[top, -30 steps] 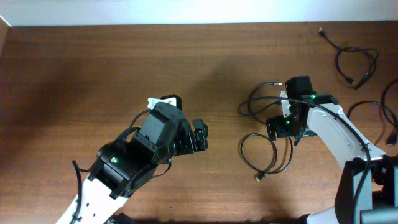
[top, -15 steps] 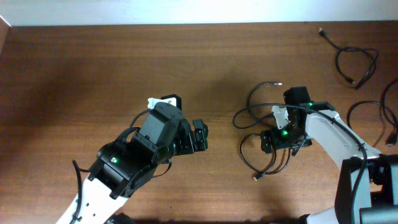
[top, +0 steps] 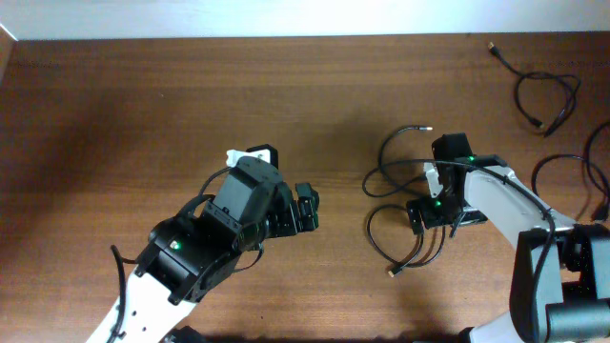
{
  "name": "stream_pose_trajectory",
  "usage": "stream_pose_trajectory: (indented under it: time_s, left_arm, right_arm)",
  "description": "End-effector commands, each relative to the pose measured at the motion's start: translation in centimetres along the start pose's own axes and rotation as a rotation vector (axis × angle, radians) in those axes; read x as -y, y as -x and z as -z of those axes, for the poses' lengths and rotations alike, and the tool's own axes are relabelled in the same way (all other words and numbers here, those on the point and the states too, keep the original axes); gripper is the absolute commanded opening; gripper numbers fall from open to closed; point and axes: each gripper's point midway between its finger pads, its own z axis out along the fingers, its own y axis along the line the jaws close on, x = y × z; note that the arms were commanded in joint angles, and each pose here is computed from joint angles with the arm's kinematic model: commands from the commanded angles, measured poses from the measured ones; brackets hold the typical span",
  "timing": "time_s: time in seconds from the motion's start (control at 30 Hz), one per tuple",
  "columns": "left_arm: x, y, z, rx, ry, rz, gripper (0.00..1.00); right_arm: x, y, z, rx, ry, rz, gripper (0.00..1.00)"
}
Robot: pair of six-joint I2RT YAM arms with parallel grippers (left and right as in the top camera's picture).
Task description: Untangle cables
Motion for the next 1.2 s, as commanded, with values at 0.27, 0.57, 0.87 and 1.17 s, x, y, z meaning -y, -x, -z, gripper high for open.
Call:
stream_pose_trajectory:
  time_s: [0.27, 0.57, 0.87, 1.17]
  left_arm:
    - [0.3, 0.4, 0.5, 0.014, -0.016, -0.011, 0.99]
    - [0.3, 0.4, 0.5, 0.014, -0.016, -0.011, 0.99]
    - [0.3, 0.4, 0.5, 0.014, -0.015, -0.011, 0.99]
    - [0.3, 0.4, 0.5, 0.014, -0.015, -0.011, 0.99]
  right_arm:
    - [1.0, -1.5, -2.3, -0.013, -0.023, -0.131, 0.99]
    - [16.0, -7.1, -3.7, -0.014, -0.075, -0.833, 0.99]
    - [22.9, -14.2, -4.1, 0.098, 0.133, -1.571, 0.99]
    - [24.0, -15.2, -2.8, 0.210, 0.255, -1.631, 0.99]
